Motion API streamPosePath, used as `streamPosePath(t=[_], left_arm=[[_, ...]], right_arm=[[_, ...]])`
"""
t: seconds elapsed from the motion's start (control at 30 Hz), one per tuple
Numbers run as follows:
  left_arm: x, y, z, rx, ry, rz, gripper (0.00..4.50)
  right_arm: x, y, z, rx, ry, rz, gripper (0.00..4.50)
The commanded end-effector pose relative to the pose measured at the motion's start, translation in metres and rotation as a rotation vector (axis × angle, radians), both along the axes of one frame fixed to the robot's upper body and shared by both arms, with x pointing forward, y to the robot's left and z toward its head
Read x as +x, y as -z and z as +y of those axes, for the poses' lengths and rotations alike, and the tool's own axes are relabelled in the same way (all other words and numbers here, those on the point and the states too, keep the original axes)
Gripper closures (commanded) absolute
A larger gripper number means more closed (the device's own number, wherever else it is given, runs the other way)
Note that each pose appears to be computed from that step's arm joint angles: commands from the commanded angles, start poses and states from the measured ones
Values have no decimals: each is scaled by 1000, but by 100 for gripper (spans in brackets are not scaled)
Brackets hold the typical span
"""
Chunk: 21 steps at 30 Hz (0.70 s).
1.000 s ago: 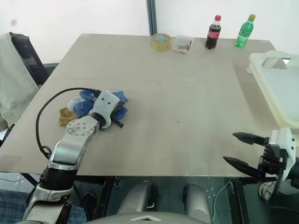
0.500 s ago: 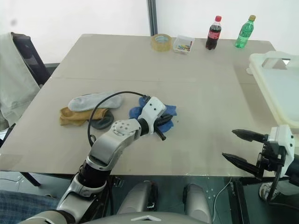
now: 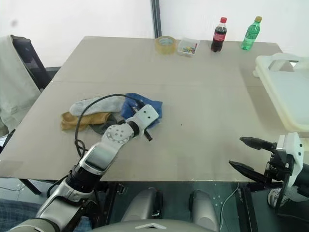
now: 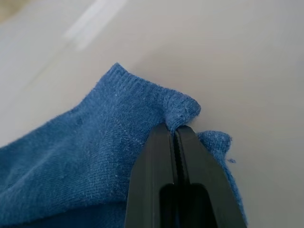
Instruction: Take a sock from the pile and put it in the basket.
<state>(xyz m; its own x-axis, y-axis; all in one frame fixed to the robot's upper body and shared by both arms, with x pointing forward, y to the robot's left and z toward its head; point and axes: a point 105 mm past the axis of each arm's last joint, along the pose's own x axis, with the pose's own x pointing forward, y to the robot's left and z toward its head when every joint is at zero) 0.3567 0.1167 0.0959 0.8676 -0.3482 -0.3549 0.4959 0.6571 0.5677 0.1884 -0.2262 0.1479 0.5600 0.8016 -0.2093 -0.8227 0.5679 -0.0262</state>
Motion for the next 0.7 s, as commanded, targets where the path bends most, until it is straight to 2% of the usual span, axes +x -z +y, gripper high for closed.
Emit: streamPosePath(t=[0.03,0.23,0.33,0.37,0.43,0.47,0.5,0.53,0.7], left_arm=[[4,17,52,76,-205,23,446],[14,4,74,45,-345,-60,446],[18,-3,78,17,-388,-95,375],[19,-3,78,15,-390,-97,313],[21,-4,77,17,-396,-112,224],[22,-7,75,11,-391,-123,212],[24,-9,72,5,-382,-133,152],[26,-12,69,-7,-376,-143,138],[32,-21,67,-48,-383,-176,138]], right_arm=[[0,-9,1,2,-7,-39,0],[2,-8,5,11,-22,-39,0],[3,-8,5,11,-24,-40,0],[3,-8,5,11,-24,-39,0],[2,-8,5,11,-25,-38,0],[2,-8,5,13,-24,-38,0],[2,-7,5,14,-23,-38,0],[2,-7,5,15,-22,-39,0],[0,-6,4,16,-16,-38,0]])
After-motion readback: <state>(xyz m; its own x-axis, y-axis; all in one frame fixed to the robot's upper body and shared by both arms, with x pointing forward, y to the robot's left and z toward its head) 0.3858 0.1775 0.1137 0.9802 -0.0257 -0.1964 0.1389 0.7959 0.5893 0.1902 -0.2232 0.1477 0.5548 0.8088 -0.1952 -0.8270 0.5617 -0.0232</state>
